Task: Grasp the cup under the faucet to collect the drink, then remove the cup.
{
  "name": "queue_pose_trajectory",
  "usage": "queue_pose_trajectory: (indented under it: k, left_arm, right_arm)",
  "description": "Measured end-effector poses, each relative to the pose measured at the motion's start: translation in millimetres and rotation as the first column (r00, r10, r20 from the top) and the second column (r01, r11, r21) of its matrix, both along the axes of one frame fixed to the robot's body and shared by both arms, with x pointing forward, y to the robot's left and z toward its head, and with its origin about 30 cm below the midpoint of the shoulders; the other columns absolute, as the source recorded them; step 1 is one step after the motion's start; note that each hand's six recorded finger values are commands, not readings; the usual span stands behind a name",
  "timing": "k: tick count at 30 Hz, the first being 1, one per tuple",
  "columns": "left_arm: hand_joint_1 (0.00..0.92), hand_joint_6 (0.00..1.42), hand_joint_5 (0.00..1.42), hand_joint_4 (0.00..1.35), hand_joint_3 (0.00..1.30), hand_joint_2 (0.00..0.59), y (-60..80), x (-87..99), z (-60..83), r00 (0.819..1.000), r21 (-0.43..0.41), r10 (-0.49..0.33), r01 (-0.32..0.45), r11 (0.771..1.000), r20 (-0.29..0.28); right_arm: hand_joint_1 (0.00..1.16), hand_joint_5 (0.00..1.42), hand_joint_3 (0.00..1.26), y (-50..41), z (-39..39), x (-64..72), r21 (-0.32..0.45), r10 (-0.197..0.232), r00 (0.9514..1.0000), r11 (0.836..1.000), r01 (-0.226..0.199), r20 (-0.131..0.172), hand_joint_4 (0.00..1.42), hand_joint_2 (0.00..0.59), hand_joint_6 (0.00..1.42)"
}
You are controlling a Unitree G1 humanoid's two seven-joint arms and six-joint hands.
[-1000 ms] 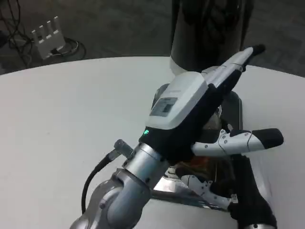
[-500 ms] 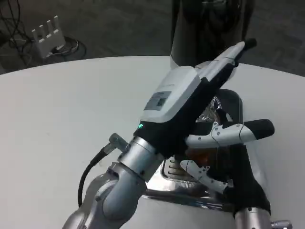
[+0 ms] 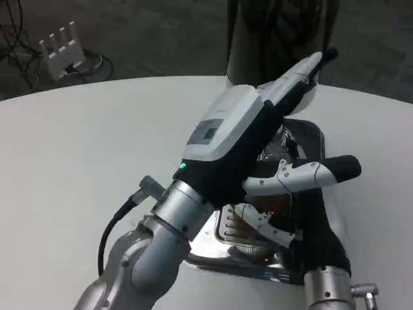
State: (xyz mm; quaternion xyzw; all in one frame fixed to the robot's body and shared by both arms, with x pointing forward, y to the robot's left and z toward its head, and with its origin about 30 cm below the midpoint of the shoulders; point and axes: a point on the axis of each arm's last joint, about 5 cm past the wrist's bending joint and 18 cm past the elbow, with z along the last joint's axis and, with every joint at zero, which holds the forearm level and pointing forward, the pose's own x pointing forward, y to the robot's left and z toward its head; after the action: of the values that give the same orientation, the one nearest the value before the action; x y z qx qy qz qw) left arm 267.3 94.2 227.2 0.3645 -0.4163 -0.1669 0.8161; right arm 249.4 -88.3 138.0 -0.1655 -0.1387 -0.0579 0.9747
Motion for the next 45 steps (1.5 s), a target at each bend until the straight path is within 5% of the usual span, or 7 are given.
queue_pose_trajectory:
  k: [10, 21, 30, 45]
  left_arm:
    - [0.000, 0.15, 0.17, 0.05, 0.07, 0.076, 9.3, -3.8, 2.1, 0.999, -0.021, 0.044, -0.044, 0.999, -0.007]
    - [0.000, 0.16, 0.14, 0.05, 0.07, 0.073, 21.3, -11.4, 0.2, 0.996, -0.062, 0.070, -0.074, 0.995, -0.062]
    - [0.000, 0.15, 0.12, 0.03, 0.08, 0.068, 29.4, -15.7, -0.6, 0.994, -0.072, 0.081, -0.086, 0.994, -0.072]
    - [0.000, 0.01, 0.00, 0.00, 0.00, 0.045, 31.9, -29.1, 2.5, 0.996, -0.046, 0.091, -0.091, 0.995, 0.002]
  right_arm:
    - [0.86, 0.32, 0.17, 3.5, 1.0, 0.2, 0.007, -0.038, 0.9992, 0.999, 0.038, 0.014, 0.24, 0.181, 0.33]
    - [0.94, 0.67, 0.42, 9.5, 0.6, -0.4, 0.019, -0.082, 0.9958, 0.996, 0.082, 0.039, 0.54, 0.173, 0.57]
    - [1.00, 0.93, 0.63, 10.1, 1.0, -2.7, 0.014, -0.119, 0.9908, 0.993, 0.119, 0.064, 0.73, 0.156, 0.97]
    - [1.01, 1.02, 0.70, 5.1, -4.4, -24.6, -0.036, -0.107, 0.9915, 0.993, 0.110, 0.075, 0.80, 0.099, 1.15]
